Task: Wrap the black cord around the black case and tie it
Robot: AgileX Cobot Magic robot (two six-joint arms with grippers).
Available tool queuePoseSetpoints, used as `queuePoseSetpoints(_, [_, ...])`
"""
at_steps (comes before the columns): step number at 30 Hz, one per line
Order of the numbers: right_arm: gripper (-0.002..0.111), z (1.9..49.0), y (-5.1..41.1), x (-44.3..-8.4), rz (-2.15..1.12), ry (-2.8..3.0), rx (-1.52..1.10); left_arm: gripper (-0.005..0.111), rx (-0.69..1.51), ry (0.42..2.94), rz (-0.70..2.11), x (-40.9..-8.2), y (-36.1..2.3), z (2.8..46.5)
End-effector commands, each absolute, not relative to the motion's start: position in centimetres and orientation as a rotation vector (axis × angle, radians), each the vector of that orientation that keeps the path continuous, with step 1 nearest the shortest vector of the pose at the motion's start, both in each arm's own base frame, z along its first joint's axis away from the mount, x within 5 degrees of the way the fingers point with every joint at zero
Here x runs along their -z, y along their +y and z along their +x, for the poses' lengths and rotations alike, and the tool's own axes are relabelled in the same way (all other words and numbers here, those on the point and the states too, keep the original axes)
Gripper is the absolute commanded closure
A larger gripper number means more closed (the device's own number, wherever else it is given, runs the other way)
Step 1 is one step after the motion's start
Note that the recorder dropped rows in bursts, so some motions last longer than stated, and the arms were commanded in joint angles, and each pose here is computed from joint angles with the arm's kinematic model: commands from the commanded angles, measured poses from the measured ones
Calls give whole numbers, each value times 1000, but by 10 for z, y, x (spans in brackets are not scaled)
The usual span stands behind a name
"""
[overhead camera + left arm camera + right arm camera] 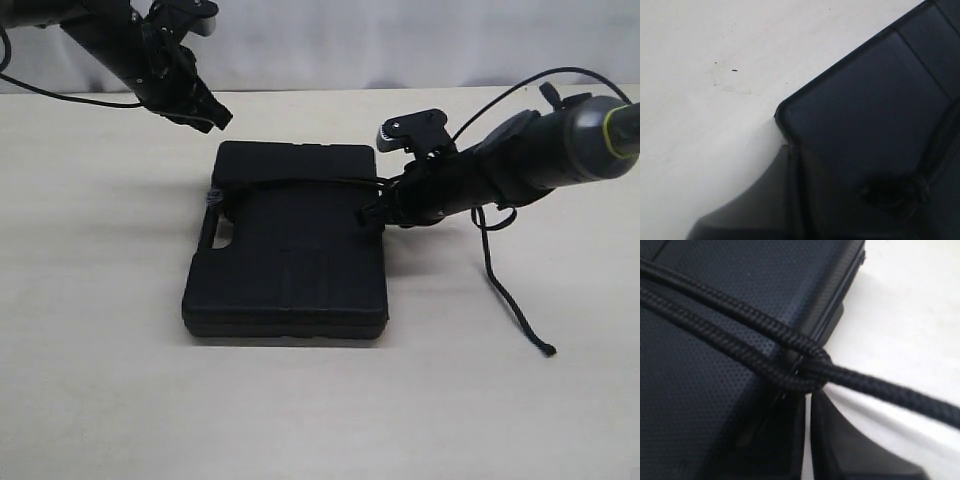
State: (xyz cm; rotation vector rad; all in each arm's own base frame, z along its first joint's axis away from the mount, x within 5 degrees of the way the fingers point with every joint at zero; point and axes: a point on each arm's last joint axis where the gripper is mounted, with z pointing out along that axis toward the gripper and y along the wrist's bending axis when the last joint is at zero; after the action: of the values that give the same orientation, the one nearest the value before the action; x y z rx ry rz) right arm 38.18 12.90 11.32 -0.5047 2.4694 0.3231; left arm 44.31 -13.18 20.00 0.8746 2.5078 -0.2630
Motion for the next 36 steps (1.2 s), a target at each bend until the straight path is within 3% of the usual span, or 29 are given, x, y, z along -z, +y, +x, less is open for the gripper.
queuePoseSetpoints(1, [104, 385, 138, -119, -531, 2434, -318, 107, 271, 2495, 847, -204, -132, 443])
queuePoseSetpoints(10, [104, 367, 131, -156, -547, 2430, -379, 107, 255, 2464, 875, -209, -132, 444])
queuePoseSetpoints(20, [104, 315, 106, -220, -432, 2285, -262, 107, 324, 2225, 765, -254, -130, 410])
queuePoseSetpoints(28, [104, 256, 97, -268, -366, 2036, -241, 107, 177, 1931, 522, -324, -88, 297])
queuePoseSetpoints(36, [104, 176, 83, -287, -282, 1797, -331, 107, 110, 1633, 348, -353, -46, 170])
